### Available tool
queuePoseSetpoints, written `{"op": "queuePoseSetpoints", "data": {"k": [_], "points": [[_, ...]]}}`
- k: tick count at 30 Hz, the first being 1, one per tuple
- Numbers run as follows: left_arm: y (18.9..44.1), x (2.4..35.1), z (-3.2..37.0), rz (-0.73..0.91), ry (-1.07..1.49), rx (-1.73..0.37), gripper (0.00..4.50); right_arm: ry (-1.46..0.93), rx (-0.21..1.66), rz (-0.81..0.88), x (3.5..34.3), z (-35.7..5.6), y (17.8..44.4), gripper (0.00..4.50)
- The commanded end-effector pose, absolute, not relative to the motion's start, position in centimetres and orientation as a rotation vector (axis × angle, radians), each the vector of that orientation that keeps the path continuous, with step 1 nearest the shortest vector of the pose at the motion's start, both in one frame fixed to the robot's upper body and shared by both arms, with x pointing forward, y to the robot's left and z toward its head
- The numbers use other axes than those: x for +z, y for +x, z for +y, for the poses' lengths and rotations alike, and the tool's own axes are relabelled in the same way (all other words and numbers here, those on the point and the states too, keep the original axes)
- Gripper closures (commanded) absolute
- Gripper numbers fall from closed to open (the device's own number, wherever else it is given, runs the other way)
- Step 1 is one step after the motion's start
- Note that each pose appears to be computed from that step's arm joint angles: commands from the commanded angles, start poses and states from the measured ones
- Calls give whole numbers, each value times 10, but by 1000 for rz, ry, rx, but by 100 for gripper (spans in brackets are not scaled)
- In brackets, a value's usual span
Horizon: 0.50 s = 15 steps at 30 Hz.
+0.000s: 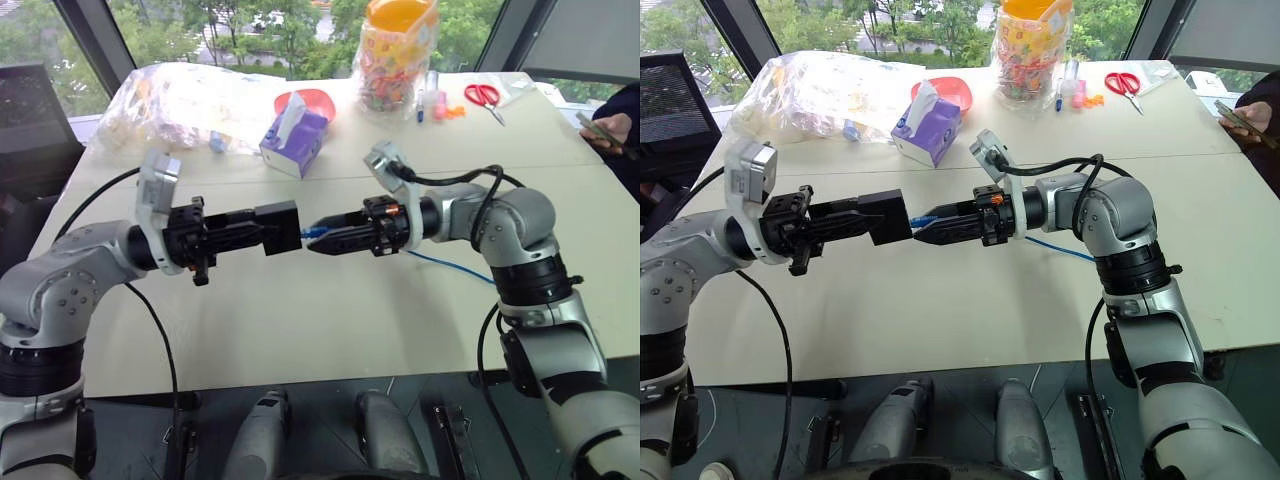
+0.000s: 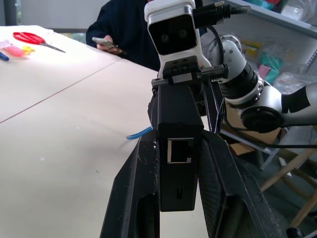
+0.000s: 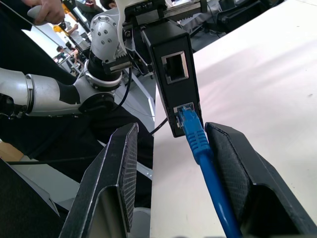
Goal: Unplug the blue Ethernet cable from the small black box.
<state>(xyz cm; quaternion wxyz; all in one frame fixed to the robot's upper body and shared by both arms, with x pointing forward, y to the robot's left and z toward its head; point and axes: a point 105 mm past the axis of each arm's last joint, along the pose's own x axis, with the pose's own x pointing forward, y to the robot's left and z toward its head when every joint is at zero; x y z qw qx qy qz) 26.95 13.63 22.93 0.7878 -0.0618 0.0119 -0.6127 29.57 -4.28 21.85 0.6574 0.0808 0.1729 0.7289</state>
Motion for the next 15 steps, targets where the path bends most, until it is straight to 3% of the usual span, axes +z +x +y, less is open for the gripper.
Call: {"op": "queuePoseSetpoints", "data": {"k": [1,9,12,15], "points": [[266,235,134,-9,-98,-1329,402,154,1689,329,235,-38,292,230],[266,235,133,-11,-95,-1327,402,149,1697,327,235,-36,291,230],[267,237,132,-16,-99,-1325,402,136,1699,331,233,-35,291,313],[268,238,132,-24,-104,-1321,402,125,1704,335,231,-34,289,313]]}}
